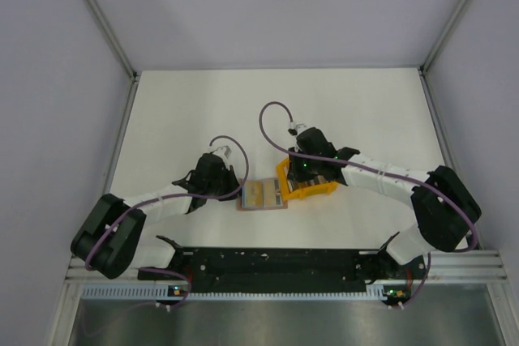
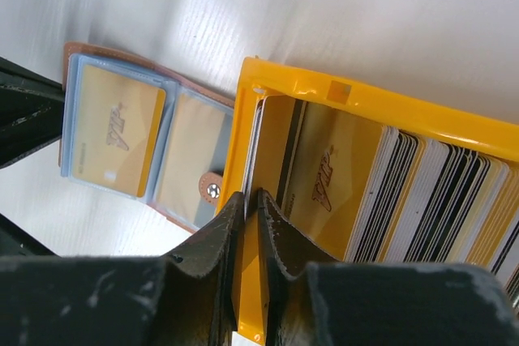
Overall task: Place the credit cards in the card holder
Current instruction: Pick up the credit card from the storage box.
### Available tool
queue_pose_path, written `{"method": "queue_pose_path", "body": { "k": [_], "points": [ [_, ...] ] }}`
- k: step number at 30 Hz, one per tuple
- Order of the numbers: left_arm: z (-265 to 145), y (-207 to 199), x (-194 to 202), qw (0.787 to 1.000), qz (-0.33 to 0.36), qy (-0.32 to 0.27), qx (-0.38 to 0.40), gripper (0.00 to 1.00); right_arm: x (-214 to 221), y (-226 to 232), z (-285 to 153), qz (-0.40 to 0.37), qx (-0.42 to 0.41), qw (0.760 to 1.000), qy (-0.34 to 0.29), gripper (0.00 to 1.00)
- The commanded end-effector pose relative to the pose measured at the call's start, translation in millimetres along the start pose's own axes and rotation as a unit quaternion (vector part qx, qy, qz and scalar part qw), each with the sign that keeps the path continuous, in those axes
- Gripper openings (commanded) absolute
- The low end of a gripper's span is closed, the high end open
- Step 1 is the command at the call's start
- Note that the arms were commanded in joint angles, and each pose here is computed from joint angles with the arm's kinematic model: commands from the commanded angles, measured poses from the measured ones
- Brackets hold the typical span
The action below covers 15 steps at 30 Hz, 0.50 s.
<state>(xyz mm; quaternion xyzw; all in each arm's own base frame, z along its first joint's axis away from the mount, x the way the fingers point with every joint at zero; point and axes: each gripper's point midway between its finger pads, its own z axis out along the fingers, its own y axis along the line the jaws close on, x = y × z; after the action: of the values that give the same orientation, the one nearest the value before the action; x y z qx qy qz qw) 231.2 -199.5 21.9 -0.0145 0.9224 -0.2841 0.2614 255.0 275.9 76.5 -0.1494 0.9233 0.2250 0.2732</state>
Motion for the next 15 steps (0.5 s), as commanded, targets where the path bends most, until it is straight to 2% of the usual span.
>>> {"method": "queue_pose_path", "body": {
  "k": [1,15],
  "points": [
    [2,-5,-9,1.000,0.009,-0.009,0.006,0.00,-17,-6,-11,0.009,0.009,0.999,-0.037,0.10],
    [2,-4,-8,1.000,0.010,-0.009,0.005,0.00,-12,-23,-6,0.015,0.037,0.999,-0.028,0.07]
  ]
}}
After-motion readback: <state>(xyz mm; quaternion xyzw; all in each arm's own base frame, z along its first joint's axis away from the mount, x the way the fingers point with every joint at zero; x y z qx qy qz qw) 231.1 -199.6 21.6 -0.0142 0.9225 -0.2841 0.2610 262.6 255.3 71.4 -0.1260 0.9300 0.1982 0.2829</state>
